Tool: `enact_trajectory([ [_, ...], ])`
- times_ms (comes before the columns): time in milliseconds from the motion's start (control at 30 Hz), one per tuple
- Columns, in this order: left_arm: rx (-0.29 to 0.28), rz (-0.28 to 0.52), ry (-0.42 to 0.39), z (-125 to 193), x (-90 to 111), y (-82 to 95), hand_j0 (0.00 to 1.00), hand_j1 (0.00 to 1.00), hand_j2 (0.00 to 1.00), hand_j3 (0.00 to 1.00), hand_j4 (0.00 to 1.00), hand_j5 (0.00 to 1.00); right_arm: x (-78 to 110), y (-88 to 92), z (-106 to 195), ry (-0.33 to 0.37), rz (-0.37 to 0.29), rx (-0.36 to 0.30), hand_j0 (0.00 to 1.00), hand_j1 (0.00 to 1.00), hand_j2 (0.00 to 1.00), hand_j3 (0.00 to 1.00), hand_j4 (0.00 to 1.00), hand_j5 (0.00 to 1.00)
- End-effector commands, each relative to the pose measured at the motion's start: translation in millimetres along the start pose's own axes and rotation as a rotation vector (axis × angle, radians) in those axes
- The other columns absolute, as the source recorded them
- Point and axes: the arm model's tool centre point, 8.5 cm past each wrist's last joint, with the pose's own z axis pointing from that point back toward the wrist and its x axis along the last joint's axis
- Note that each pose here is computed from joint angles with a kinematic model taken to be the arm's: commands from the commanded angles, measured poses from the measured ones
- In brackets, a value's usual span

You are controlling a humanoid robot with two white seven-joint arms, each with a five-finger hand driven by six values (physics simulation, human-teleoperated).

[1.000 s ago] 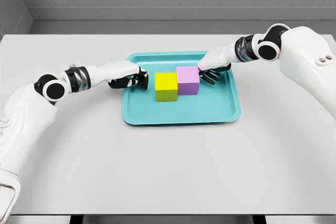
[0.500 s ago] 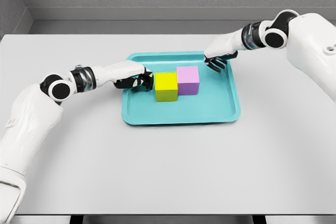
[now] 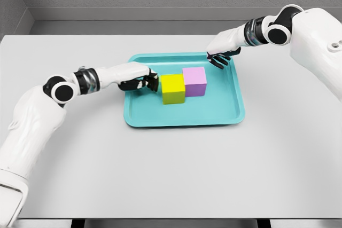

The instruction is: Push two cubes

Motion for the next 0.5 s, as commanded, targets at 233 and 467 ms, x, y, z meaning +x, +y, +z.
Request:
enact_trajectory([
  [233,0.133,-0.086,-0.150,36,43,44.2,0.33,0.33,0.33,0.33,0.33,0.33,12.8,-10.1,-10,-0.025,0.017,-0.008,0.12,0.12,0.12,0.12,0.12,0.12],
  [467,0.158,-0.170,-0.240,96,78,46.6,0.32,0.32,0.32,0.32,0.32,0.32,20.5,-14.4,-17,-0.025,0.054,0.009,0.12,0.12,0.12,0.12,0.12,0.12],
])
